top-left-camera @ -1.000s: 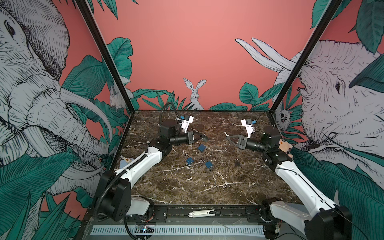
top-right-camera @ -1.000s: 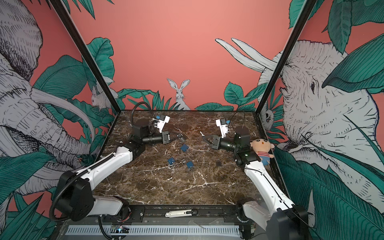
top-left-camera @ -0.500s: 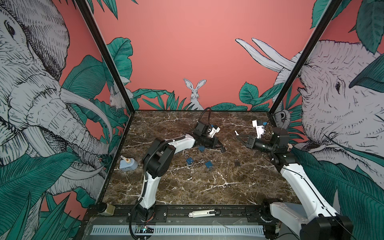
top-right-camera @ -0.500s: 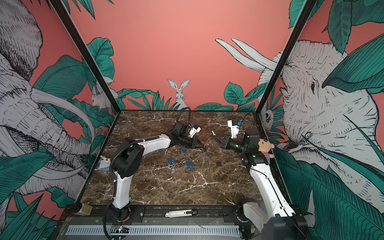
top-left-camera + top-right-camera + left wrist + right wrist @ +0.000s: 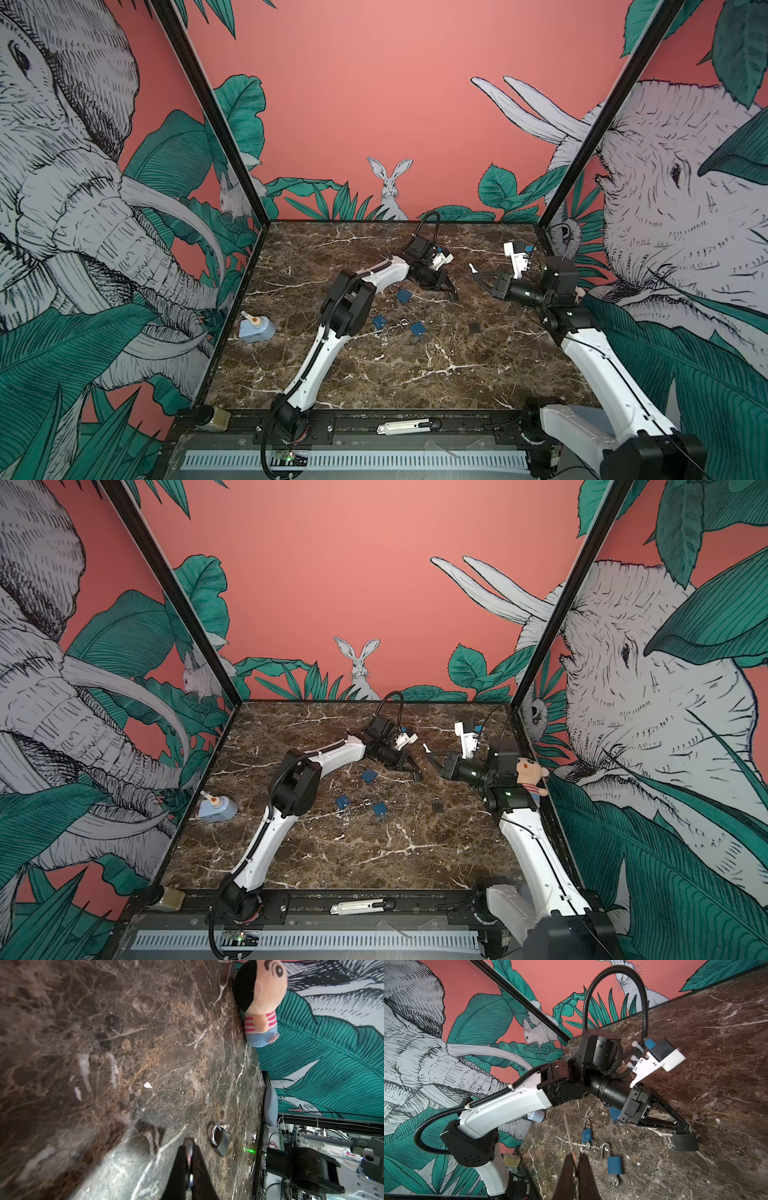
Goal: Lock with the key
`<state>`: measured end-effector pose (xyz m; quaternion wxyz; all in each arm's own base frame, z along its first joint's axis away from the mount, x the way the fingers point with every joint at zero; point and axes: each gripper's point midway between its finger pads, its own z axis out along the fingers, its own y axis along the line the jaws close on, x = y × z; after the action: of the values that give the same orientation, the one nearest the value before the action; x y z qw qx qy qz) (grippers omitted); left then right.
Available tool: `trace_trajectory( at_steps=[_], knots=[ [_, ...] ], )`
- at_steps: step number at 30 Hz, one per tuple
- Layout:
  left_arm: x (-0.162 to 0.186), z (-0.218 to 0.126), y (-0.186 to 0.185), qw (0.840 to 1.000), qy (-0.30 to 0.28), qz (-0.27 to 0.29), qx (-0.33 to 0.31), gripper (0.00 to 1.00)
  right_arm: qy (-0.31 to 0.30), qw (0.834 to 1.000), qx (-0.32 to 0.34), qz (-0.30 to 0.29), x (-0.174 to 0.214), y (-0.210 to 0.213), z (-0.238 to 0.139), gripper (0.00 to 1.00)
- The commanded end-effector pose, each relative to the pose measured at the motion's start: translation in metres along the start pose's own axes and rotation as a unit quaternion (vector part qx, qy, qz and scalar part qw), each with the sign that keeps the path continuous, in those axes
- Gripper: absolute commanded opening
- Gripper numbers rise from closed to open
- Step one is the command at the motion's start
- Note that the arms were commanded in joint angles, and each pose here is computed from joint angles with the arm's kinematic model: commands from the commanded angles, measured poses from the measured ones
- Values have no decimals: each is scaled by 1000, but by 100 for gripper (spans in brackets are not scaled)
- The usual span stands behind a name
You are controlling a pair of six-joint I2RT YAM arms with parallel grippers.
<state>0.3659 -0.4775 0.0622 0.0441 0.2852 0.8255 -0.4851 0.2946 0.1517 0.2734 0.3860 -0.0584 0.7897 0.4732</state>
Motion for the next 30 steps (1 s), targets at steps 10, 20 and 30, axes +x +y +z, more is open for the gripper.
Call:
trace_trajectory(
  at_steps=[10,20,30],
  knots=[
    [-3,4,-8,999,16,-5,38,4,0,1000,-12,2,-3,-4,7,0],
    [-18,-5,0,999,-8,-19,38,24,3,1000,-4,6,-2,-8,8,0],
    [-51,-55,18,996,-80,-40,11,29,3,999,47,20,9,-26,3,0]
  ],
)
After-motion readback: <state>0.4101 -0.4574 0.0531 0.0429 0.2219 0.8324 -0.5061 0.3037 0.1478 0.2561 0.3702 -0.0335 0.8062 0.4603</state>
